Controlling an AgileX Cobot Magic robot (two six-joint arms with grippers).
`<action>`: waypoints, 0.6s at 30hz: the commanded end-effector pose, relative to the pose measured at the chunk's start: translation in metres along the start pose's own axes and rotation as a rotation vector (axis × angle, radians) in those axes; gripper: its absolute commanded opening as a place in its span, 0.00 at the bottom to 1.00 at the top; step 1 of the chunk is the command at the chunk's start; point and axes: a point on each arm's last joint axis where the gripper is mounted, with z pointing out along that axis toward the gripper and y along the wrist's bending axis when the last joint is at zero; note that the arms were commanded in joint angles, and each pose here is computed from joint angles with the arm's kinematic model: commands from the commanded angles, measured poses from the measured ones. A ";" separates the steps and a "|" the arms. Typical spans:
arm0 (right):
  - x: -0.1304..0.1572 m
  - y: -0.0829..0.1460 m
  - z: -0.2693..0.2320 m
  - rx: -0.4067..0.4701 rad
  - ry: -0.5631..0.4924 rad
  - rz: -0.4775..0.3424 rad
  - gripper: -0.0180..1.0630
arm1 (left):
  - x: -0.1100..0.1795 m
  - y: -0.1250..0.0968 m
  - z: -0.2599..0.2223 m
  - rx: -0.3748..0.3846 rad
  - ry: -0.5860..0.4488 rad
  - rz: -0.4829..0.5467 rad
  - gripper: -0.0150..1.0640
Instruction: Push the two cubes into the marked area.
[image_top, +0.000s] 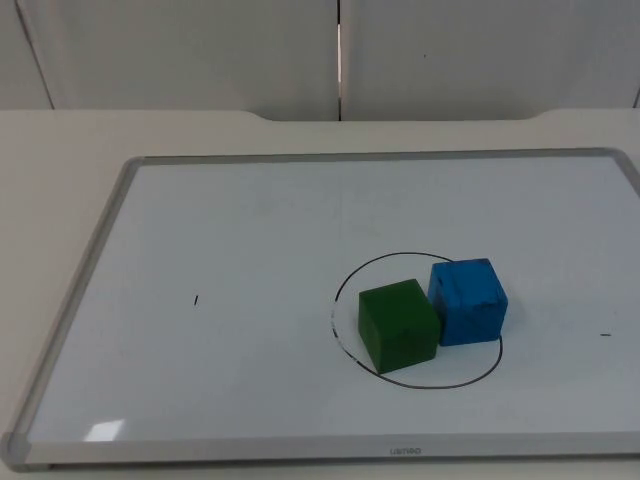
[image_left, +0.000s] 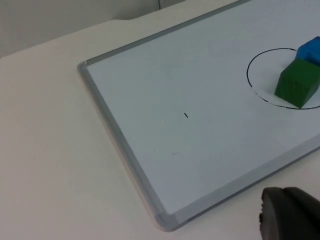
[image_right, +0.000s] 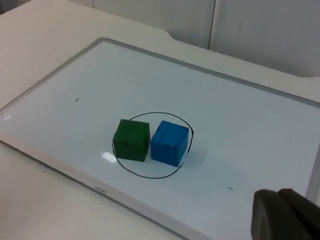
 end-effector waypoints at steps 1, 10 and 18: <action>0.012 0.001 -0.001 0.005 0.012 0.007 0.02 | 0.000 -0.002 0.000 0.014 -0.012 -0.018 0.01; 0.025 0.001 -0.009 0.021 -0.020 0.000 0.02 | 0.000 -0.002 0.000 0.017 -0.012 -0.020 0.01; 0.036 -0.002 -0.004 0.062 0.067 0.047 0.02 | 0.000 -0.002 0.000 0.017 -0.012 -0.020 0.01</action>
